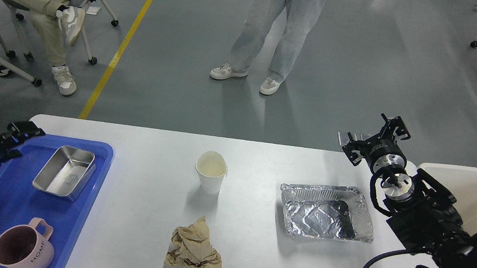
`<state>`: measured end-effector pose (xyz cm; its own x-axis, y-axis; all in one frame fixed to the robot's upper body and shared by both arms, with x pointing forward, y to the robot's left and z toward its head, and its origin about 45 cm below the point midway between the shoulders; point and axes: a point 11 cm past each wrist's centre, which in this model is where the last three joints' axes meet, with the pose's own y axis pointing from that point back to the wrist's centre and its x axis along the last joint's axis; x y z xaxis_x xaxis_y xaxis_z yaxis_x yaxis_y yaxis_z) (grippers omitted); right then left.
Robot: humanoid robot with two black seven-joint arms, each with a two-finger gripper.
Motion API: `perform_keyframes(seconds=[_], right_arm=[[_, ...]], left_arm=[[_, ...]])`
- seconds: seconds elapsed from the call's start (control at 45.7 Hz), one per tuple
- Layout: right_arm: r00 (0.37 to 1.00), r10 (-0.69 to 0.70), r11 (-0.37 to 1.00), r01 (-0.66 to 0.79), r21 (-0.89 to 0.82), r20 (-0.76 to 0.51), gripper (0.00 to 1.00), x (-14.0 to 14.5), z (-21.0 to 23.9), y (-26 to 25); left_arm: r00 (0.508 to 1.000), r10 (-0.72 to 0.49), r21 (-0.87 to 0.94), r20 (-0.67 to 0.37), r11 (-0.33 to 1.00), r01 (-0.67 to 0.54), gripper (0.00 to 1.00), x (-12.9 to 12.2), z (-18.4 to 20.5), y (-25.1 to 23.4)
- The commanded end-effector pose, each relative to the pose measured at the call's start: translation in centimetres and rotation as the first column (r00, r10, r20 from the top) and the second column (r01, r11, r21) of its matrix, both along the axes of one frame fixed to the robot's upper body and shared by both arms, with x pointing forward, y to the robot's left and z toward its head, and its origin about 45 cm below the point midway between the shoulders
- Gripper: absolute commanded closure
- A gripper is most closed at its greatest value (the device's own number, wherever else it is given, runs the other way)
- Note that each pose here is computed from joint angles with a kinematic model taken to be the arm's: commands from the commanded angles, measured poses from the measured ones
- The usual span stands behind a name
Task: Tidy desktop
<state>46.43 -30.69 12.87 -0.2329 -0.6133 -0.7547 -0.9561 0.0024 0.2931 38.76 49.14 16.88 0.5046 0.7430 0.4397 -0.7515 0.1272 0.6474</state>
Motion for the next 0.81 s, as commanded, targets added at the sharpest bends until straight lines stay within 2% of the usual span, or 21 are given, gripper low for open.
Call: perform_keyframes(seconds=[0.0, 0.131, 0.285, 0.372, 0.503, 0.613, 0.788], right_arm=[[1.000, 0.008, 1.000, -0.008, -0.005, 0.005, 0.00, 0.2, 0.2, 0.2], [1.000, 0.011, 1.000, -0.011, -0.014, 0.007, 0.00, 0.2, 0.4, 0.1], [1.000, 0.008, 1.000, -0.008, -0.020, 0.009, 0.00, 0.3, 0.5, -0.2], [1.000, 0.004, 1.000, -0.004, -0.024, 0.013, 0.00, 0.4, 0.8, -0.5], [1.000, 0.004, 1.000, -0.003, -0.025, 0.015, 0.00, 0.4, 0.8, -0.6], [1.000, -0.002, 1.000, 0.003, -0.030, 0.023, 0.00, 0.6, 1.3, -1.0], [0.999, -0.011, 0.999, 0.013, -0.041, 0.040, 0.00, 1.1, 2.3, -1.8]], left_arm=[[0.993, -0.029, -0.006, 0.111, 1.000, 0.030, 0.04, 3.4, 4.7, -1.0], [0.976, -0.056, 0.003, 0.209, 0.998, 0.057, 0.04, 6.6, 10.0, -2.6], [0.948, -0.073, -0.003, 0.308, 0.997, 0.078, 0.04, 9.4, 15.2, -4.7], [0.922, -0.015, -0.107, 0.386, 0.992, 0.061, 0.04, 10.7, 16.6, -6.5], [0.864, 0.145, -0.325, 0.483, 0.946, 0.022, 0.04, 12.4, 18.0, -9.1], [0.853, 0.236, -0.489, 0.465, 0.872, 0.025, 0.04, 13.1, 17.2, -11.5], [0.820, 0.436, -0.739, 0.370, 0.673, -0.024, 0.04, 12.3, 15.3, -10.4]])
